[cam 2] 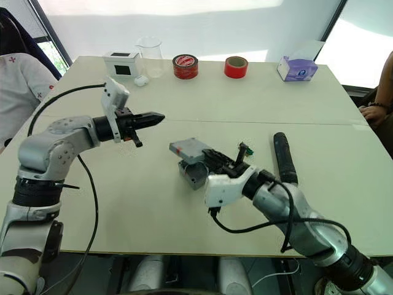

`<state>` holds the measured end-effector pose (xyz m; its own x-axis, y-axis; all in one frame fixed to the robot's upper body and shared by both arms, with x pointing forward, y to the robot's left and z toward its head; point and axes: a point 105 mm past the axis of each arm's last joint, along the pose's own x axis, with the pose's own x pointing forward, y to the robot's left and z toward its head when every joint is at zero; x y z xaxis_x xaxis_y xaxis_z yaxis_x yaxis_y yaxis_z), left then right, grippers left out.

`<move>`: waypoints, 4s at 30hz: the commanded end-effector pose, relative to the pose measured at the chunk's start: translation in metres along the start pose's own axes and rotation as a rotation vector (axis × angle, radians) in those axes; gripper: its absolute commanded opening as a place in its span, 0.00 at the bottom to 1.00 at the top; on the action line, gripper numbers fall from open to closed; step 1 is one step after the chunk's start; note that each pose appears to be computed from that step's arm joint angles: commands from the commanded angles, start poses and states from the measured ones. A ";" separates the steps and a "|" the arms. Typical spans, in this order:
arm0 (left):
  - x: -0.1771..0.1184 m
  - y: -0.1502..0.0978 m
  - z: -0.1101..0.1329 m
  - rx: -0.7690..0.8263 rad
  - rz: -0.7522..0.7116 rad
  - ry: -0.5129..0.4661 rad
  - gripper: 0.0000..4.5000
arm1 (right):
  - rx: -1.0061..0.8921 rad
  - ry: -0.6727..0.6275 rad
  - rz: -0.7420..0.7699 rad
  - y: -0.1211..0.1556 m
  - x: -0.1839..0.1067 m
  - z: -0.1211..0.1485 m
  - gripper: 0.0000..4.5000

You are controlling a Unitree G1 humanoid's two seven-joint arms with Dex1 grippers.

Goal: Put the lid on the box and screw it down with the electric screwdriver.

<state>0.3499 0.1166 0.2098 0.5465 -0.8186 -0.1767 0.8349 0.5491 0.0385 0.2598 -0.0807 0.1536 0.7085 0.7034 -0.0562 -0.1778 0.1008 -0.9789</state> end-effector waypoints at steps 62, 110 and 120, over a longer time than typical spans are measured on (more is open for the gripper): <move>0.039 -0.038 -0.015 0.164 -0.187 0.048 0.01 | -0.114 0.162 0.025 0.025 0.005 -0.008 0.03; 0.018 -0.041 -0.036 0.045 -0.295 0.118 0.00 | 0.608 0.104 0.069 0.017 -0.036 -0.023 0.08; 0.029 0.012 -0.056 -0.011 -0.079 0.153 0.00 | 1.015 0.075 0.363 0.049 -0.030 0.006 0.01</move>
<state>0.3634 0.1111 0.1652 0.4378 -0.8521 -0.2867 0.8850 0.4646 -0.0294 0.2313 -0.1047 0.1069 0.5813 0.7339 -0.3515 -0.8111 0.4876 -0.3231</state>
